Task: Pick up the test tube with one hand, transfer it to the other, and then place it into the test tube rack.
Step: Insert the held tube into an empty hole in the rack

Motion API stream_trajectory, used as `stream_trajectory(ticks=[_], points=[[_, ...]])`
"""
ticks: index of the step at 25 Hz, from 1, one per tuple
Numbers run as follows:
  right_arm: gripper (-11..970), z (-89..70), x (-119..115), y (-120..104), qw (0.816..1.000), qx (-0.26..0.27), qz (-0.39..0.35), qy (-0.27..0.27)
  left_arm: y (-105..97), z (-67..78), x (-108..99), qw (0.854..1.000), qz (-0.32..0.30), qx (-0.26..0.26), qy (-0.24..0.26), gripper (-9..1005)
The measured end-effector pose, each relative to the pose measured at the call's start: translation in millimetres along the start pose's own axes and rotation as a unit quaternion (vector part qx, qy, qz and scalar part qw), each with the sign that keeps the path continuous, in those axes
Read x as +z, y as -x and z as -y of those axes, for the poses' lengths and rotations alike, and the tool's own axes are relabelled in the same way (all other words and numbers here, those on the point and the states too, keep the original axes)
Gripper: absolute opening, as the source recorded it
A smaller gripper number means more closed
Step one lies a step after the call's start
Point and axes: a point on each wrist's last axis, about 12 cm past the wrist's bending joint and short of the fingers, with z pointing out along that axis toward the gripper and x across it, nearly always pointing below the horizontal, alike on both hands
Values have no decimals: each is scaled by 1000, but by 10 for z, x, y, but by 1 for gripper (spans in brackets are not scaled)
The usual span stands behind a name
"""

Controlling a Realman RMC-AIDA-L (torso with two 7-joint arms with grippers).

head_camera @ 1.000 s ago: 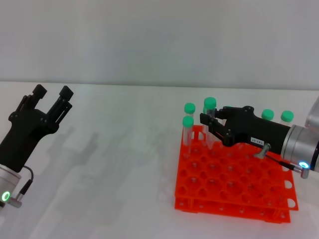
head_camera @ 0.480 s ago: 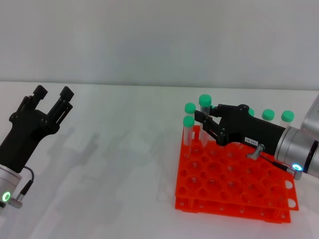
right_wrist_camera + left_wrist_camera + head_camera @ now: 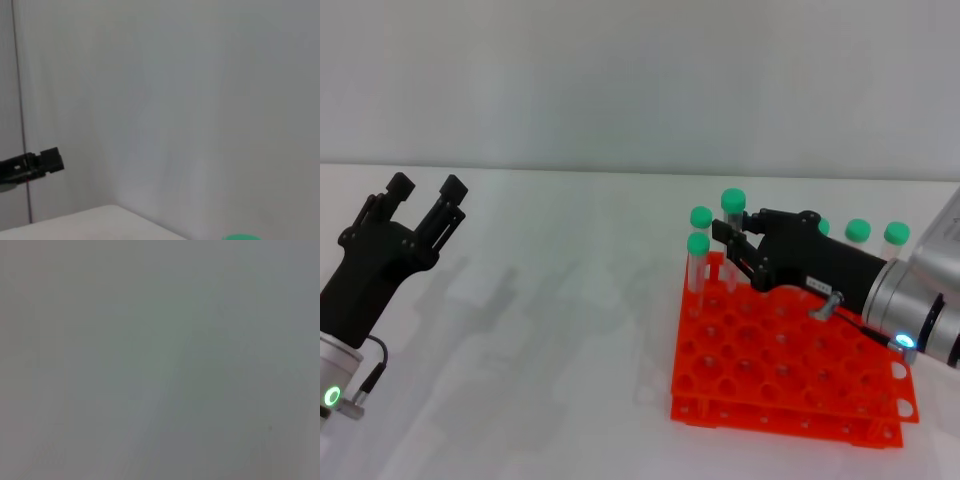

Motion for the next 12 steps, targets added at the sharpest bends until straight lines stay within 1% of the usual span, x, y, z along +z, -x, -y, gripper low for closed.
stream_trajectory(ticks=[3,12], points=[[252,-29,18,-24,1000,-5,-3,-3,-1,-4,-9,1000,-1,0,1,791],[257,-31,16,-56,1000,-4,-12,-8,0,-11,-12,1000,-1,1,2,791]])
